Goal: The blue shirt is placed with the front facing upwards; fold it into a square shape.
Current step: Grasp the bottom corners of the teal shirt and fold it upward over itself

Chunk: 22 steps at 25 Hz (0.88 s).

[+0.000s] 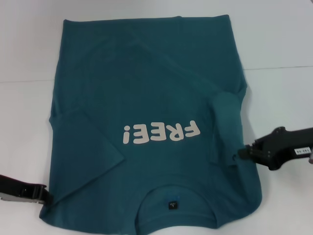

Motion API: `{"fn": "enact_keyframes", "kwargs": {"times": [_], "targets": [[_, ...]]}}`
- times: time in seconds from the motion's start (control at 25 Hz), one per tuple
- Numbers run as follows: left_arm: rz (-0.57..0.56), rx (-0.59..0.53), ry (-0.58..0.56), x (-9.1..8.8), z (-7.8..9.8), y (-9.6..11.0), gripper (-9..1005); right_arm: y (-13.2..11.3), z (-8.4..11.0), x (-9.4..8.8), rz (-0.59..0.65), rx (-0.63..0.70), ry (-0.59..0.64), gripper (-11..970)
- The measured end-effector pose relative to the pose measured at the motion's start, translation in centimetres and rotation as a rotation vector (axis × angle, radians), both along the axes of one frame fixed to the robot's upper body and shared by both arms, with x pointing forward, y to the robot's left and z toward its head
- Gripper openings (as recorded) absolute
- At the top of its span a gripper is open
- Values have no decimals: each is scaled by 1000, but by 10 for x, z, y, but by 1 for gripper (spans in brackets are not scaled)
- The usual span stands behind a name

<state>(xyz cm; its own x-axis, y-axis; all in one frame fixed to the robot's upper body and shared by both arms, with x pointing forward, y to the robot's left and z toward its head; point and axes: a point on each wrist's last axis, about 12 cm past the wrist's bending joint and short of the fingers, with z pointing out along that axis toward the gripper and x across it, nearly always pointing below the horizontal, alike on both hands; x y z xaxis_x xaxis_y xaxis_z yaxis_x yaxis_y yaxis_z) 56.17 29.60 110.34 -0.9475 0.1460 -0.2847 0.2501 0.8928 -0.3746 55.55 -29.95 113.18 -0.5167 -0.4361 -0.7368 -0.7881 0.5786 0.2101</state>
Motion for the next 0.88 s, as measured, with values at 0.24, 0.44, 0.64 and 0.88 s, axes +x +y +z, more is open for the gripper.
{"fn": "enact_keyframes", "kwargs": {"times": [0.24, 0.44, 0.64, 0.88], "targets": [[-8, 0, 3, -5, -2, 3, 14, -14, -5, -12, -23, -18, 0, 15], [-24, -8, 5, -6, 0, 4, 15, -19, -6, -24, 5, -28, 12, 15], [-42, -2, 2, -7, 0, 5, 15, -20, -8, -35, 53, -22, 35, 15], [-58, 4, 14, -11, -2, 8, 16, -22, -8, -45, 83, -17, 52, 15]]}}
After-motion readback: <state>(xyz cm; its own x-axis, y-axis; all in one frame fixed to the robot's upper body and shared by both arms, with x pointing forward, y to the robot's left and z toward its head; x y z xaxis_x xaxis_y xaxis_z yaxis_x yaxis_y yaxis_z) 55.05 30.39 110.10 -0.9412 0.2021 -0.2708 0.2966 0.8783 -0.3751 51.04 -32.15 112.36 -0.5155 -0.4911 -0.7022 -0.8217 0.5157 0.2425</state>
